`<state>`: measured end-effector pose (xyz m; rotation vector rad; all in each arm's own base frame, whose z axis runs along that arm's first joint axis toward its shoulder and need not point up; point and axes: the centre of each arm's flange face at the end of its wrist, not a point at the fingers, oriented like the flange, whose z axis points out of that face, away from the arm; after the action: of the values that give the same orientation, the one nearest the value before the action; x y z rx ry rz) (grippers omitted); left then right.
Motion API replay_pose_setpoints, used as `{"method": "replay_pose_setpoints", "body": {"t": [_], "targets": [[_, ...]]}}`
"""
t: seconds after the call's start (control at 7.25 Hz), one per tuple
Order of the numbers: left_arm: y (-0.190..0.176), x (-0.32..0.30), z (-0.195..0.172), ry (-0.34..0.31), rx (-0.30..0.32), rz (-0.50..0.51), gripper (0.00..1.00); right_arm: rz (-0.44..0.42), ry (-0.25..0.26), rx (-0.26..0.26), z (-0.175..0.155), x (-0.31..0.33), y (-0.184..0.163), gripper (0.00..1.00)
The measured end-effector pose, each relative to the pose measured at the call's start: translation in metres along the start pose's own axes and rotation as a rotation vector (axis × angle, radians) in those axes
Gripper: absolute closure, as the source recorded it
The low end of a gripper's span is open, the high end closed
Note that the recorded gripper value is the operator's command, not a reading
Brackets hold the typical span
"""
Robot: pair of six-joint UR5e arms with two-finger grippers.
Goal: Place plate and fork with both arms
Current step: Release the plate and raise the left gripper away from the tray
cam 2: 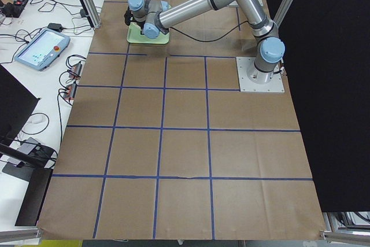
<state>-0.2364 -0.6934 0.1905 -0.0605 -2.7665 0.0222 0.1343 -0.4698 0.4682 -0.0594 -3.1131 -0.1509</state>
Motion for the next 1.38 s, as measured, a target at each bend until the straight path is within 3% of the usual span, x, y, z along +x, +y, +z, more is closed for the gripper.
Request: {"method": "replay_pose_setpoints", "body": {"t": [0.14,0.41,0.55,0.83,1.38], "targets": [[0.001,0.000,0.003,-0.001,-0.007,-0.002,0.57,0.000,0.000,0.000,0.000,0.000,0.000,0.00],[0.005,0.005,-0.007,-0.002,-0.008,0.000,0.12,0.000,0.000,0.000,0.000,0.000,0.000,0.00],[0.008,0.010,-0.020,-0.004,-0.008,0.001,0.02,0.000,0.000,0.000,0.000,0.000,0.000,0.00],[0.028,0.020,-0.071,-0.097,-0.023,-0.003,0.01,0.000,0.000,0.001,0.000,0.000,0.000,0.00],[0.107,0.047,-0.210,-0.317,-0.097,-0.016,0.01,-0.002,0.000,-0.001,0.000,0.000,0.000,0.00]]}}
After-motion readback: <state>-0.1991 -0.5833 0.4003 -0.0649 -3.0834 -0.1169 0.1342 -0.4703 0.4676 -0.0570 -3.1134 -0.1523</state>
